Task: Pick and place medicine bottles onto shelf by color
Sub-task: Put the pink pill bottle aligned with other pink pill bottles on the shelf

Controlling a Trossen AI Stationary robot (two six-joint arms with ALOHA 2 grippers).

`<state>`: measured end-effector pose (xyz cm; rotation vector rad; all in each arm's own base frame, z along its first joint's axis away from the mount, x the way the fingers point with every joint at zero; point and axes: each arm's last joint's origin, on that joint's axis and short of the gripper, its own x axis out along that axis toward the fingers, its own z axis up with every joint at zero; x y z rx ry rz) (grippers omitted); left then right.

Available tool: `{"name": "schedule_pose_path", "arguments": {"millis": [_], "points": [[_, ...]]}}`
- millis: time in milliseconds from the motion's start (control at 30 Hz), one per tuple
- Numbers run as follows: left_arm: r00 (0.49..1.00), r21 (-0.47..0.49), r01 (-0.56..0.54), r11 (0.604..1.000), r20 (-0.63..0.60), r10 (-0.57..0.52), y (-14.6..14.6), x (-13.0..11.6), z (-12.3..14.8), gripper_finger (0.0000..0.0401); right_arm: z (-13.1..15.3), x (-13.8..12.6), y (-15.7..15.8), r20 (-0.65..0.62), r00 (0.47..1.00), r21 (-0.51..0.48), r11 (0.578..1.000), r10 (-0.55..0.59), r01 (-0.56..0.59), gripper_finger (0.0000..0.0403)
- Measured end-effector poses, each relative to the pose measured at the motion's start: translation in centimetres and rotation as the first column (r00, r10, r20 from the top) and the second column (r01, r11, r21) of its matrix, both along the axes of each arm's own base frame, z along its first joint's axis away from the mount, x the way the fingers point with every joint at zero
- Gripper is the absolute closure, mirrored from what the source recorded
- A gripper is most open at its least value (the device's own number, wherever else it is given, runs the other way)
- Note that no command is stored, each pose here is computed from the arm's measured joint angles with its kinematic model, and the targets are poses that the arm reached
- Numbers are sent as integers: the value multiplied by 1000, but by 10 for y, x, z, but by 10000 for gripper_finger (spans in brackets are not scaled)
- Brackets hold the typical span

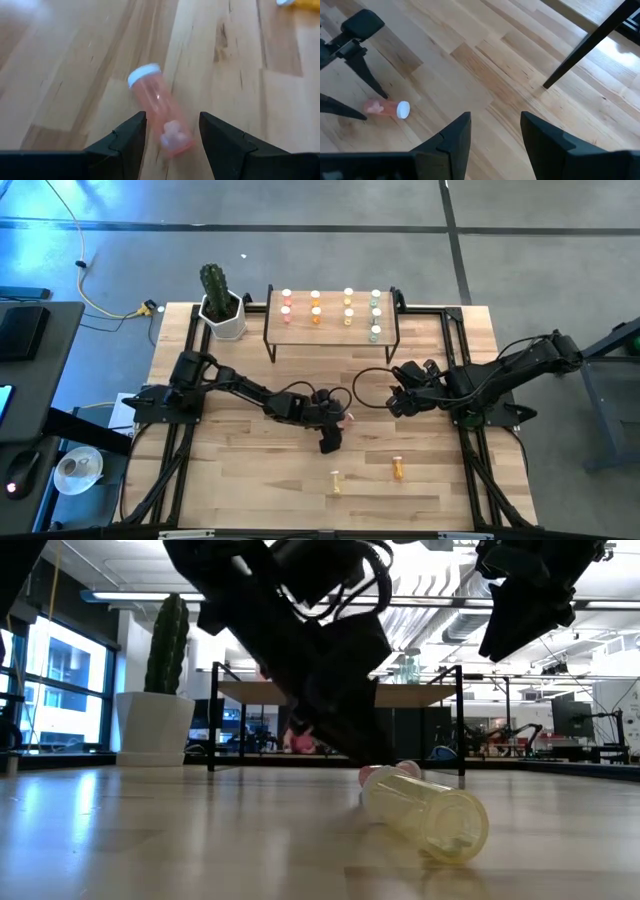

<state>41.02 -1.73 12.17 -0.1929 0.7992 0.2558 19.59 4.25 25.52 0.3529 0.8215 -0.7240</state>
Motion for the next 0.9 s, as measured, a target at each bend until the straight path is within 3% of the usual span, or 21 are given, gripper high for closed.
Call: {"name": "schedule_pose_path", "arguments": {"millis": [533,900], "points": [[999,-26,-8,1000,-44,7,14,2,-19,232,0,1,0,11,1000,3,1000,0,0,240],[998,0,22,1000,-53,-22,20,2,-21,324,1,1,0,14,1000,8,1000,2,-2,240]]}}
